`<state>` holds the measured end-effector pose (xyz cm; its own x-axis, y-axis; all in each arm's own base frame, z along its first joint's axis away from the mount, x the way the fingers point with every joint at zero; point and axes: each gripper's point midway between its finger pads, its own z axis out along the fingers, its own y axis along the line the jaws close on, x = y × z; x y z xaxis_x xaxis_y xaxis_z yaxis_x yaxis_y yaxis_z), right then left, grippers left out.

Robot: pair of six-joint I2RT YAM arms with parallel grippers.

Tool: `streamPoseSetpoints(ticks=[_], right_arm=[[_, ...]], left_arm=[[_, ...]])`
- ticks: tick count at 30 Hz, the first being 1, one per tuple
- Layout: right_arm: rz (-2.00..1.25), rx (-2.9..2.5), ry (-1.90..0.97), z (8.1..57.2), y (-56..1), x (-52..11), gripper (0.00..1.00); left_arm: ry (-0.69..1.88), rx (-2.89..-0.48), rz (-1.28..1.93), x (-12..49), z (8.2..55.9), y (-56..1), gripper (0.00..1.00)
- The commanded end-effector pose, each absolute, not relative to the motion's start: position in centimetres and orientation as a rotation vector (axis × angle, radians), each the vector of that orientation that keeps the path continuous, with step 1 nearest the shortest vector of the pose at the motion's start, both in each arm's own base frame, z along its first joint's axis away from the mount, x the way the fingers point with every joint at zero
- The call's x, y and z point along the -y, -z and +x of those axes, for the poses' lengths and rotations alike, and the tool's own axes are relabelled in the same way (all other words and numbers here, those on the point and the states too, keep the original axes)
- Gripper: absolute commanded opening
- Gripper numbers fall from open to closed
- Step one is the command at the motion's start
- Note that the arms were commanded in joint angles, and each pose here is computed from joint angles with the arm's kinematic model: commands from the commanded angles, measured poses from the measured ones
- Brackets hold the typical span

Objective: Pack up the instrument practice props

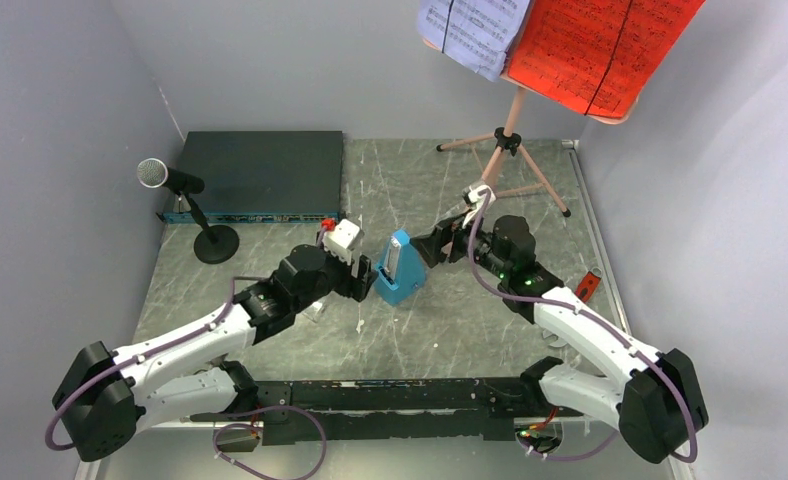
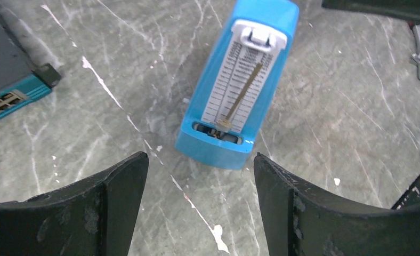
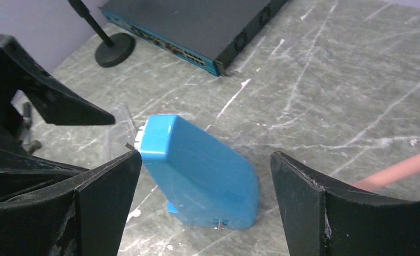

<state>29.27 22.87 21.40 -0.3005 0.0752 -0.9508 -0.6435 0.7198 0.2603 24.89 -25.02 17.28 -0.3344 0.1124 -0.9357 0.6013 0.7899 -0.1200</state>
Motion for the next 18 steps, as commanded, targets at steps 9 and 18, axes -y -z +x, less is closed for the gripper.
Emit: streamPoseSetpoints(ticks=[9, 18], right_arm=[[-0.41, -1.538, -1.043, 27.7, -23.4, -25.1, 0.91], [-0.364, -1.531, -1.093, 29.2, -24.1, -26.2, 0.87]], left_arm=[[0.709, -1.715, 0.566, 26.6, 23.7, -18.3, 0.76], [0.708, -1.703, 0.565, 27.6, 24.6, -17.7, 0.74]])
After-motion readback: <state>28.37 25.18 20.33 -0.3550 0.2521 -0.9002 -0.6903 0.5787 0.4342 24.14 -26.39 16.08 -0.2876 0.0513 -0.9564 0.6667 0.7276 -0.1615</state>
